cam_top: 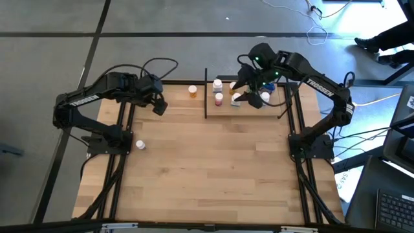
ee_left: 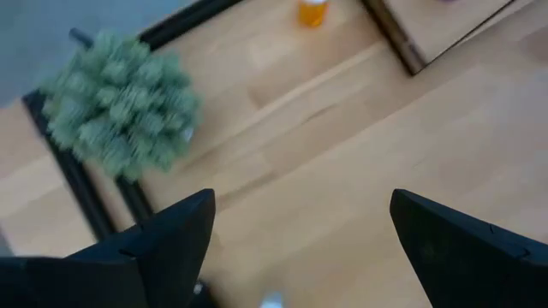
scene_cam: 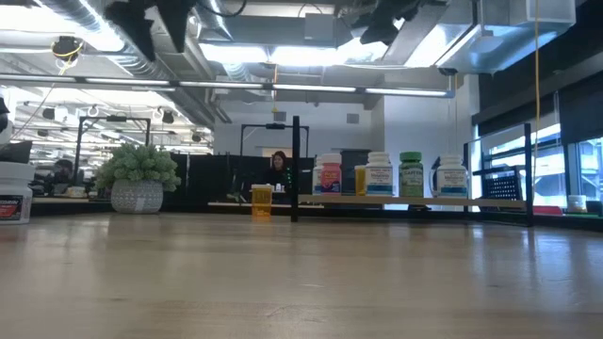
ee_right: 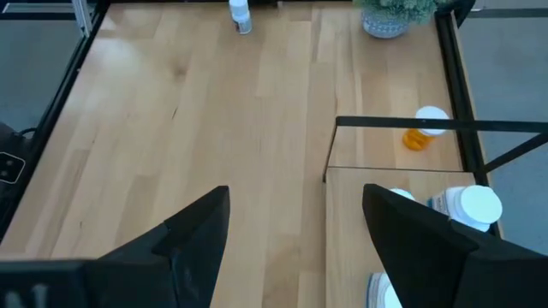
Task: Pick and place medicine bottles onto shelf by color
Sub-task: Put the orange medicine bottle on the shelf
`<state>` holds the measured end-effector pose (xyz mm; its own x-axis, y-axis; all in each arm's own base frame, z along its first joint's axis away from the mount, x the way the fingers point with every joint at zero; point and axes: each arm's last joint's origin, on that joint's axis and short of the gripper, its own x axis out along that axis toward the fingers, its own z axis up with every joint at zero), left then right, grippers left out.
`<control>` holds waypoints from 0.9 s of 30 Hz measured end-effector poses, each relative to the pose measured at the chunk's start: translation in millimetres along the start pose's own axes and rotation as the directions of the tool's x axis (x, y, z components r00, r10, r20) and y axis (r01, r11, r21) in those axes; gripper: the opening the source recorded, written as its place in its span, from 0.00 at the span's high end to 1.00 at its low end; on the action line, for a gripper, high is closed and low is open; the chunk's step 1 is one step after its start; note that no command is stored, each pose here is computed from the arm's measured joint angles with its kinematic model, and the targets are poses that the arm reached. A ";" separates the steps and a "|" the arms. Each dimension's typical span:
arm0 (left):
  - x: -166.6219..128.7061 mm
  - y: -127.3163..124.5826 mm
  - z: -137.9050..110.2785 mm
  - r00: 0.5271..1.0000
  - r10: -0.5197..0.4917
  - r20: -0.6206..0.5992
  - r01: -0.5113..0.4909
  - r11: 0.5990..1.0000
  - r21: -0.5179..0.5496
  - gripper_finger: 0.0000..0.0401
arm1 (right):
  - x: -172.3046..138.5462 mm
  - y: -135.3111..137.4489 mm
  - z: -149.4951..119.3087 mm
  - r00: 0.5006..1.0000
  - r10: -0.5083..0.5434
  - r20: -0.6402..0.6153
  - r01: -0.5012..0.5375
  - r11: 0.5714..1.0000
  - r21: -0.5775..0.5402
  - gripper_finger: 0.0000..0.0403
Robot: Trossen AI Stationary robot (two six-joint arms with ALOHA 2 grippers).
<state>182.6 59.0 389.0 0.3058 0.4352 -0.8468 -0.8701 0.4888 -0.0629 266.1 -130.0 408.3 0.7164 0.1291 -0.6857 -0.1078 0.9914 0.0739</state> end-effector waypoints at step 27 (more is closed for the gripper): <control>105.4 8.3 100.5 0.972 -0.214 0.093 0.186 0.951 0.245 0.14 | 0.3 -0.6 0.6 1.000 -0.004 0.005 0.004 1.000 0.001 0.33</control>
<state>246.5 184.9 352.4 0.5195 0.3885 -0.7610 -0.6761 0.7315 -0.0881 266.7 -130.5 408.4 0.7205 0.1256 -0.6820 -0.1044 0.9919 0.0724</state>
